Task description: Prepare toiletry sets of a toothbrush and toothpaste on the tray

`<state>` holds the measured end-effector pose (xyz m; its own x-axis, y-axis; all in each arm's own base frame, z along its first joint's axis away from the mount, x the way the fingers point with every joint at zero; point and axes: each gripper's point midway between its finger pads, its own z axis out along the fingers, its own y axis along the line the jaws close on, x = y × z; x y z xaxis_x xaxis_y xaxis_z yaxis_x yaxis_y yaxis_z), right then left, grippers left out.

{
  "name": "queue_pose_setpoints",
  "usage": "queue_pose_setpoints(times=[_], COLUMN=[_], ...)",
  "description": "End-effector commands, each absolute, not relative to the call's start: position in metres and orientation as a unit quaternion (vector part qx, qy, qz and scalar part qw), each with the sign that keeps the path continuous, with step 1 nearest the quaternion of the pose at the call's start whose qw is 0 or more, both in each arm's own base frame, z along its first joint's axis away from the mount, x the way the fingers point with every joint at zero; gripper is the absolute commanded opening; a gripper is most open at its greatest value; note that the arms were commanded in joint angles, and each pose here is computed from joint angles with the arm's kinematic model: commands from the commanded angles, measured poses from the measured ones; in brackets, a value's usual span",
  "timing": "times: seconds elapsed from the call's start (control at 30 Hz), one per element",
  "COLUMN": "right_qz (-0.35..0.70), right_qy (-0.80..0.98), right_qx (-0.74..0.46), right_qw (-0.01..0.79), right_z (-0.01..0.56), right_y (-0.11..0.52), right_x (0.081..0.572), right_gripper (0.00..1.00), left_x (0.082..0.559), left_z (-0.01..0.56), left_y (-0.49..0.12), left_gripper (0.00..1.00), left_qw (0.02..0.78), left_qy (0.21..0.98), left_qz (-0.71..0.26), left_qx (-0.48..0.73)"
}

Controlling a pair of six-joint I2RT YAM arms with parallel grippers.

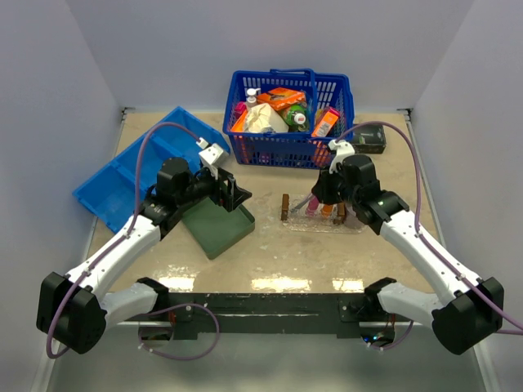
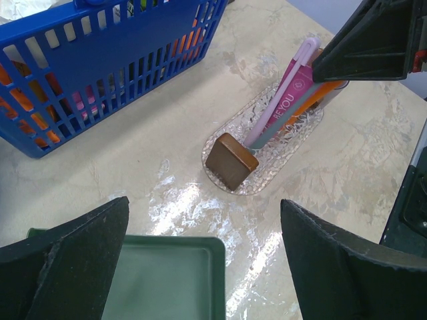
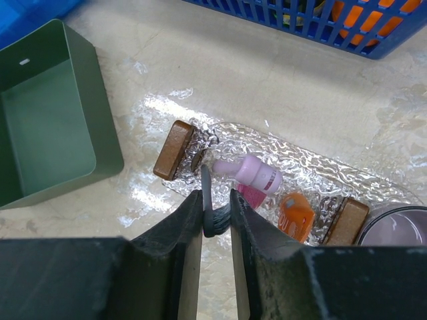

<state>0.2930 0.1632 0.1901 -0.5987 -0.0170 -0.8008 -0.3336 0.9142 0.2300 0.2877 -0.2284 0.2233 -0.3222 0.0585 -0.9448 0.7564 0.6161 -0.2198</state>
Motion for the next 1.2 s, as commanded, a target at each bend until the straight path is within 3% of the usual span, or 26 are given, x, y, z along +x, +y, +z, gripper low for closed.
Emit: queue_pose_setpoints(times=[0.0, 0.57, 1.17], right_qz=[0.18, 0.182, 0.19], right_qy=[0.869, 0.865, 0.858], right_qx=[-0.095, -0.094, -0.094], right_qw=[0.451, 0.457, 0.468], right_z=[0.195, 0.204, 0.22], right_y=[0.162, 0.162, 0.166], right_x=[0.293, 0.293, 0.292], right_gripper=[0.29, 0.48, 0.49], left_x=[0.29, 0.29, 0.29], left_z=[0.235, 0.235, 0.234], left_y=[-0.231, -0.231, -0.232], left_gripper=[0.99, 0.99, 0.99], left_qw=[0.528, 0.528, 0.526], left_qy=[0.722, 0.722, 0.724], left_qz=[-0.348, -0.348, -0.349], left_qx=[0.28, 0.28, 0.28])
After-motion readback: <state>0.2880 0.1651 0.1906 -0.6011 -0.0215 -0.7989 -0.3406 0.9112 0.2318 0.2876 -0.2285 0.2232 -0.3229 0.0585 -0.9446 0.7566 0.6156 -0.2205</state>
